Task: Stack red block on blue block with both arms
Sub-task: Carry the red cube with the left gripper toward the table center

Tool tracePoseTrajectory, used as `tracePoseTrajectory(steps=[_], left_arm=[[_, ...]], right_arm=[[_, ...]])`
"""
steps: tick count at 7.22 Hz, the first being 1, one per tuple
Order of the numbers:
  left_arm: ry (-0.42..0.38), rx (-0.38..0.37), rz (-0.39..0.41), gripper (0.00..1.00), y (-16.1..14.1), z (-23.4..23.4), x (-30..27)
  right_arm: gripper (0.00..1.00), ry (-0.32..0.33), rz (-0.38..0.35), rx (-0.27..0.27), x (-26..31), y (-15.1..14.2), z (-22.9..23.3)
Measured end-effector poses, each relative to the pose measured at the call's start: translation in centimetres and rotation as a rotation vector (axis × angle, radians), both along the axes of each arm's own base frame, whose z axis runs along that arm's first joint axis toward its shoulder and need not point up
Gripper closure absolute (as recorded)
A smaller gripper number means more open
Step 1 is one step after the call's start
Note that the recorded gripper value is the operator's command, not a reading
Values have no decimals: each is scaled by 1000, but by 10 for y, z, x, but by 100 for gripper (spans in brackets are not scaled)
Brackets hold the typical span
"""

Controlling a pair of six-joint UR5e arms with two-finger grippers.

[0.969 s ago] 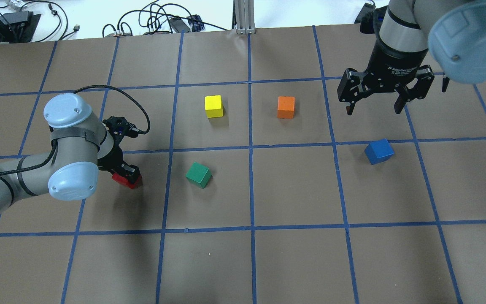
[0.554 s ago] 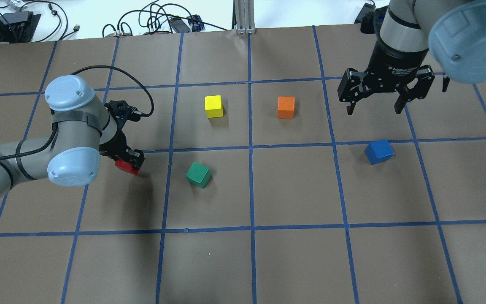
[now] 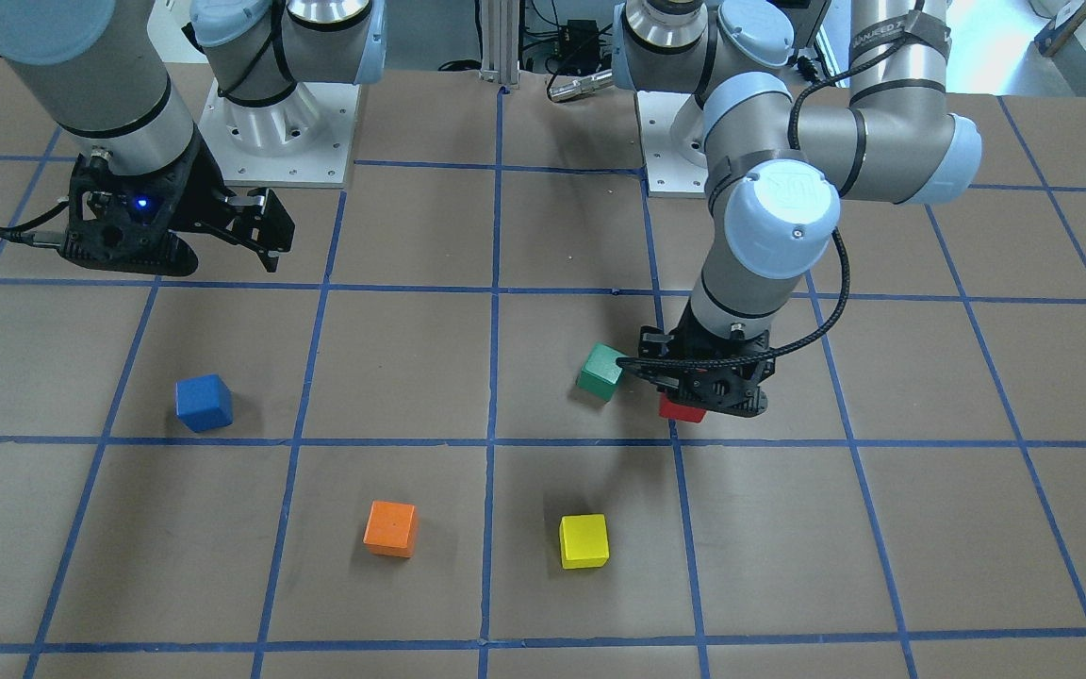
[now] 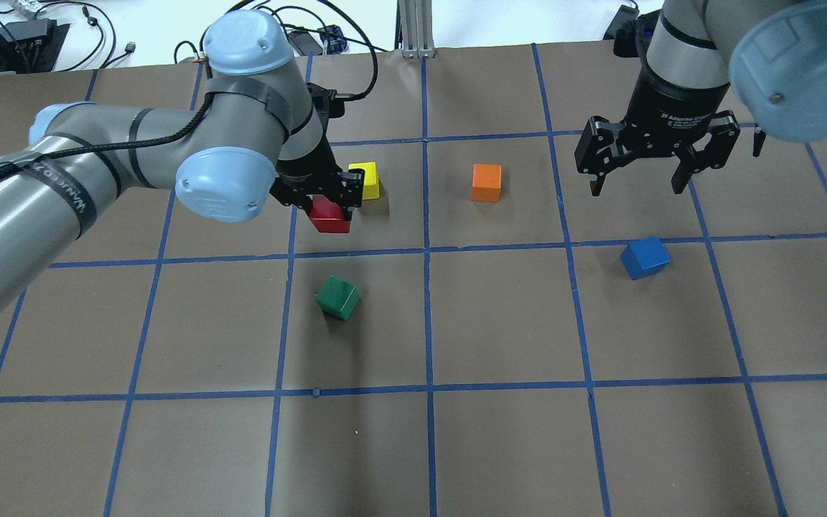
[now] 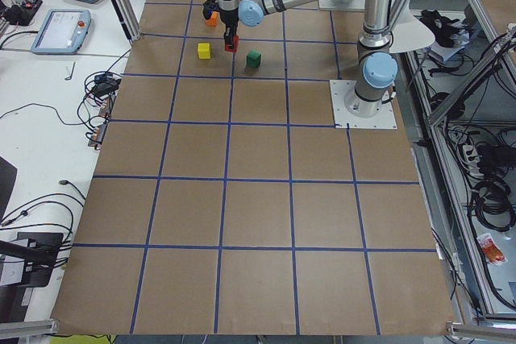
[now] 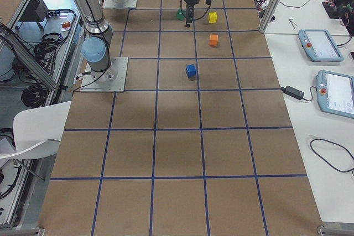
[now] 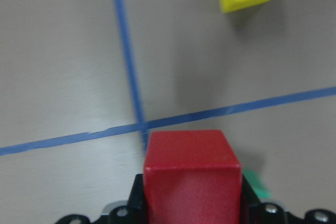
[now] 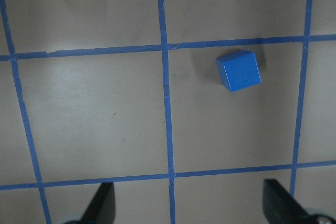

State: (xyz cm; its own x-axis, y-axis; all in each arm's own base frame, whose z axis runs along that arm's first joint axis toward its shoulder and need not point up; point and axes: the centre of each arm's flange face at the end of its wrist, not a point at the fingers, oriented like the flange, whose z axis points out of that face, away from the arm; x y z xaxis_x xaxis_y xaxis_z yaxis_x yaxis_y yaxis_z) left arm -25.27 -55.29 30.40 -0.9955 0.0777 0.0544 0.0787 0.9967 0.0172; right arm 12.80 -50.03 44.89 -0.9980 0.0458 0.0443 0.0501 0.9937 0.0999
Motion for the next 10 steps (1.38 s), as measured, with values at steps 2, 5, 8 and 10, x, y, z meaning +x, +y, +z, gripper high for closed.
tracePoseTrajectory(steps=[2,5,8,10], left_arm=[[0,19,34,99,9,-26,-54],[11,-12,75,98,13,-62,-100],[-4,2,59,0,18,-90,-117],[-1,-23,61,0,12,-76,-111]], right_arm=[[0,0,-1,0,-1,0,0],[0,-6,7,0,-1,-3,-3],[0,-18,28,-4,0,-8,-7],[0,-22,27,-12,1,-18,-16]])
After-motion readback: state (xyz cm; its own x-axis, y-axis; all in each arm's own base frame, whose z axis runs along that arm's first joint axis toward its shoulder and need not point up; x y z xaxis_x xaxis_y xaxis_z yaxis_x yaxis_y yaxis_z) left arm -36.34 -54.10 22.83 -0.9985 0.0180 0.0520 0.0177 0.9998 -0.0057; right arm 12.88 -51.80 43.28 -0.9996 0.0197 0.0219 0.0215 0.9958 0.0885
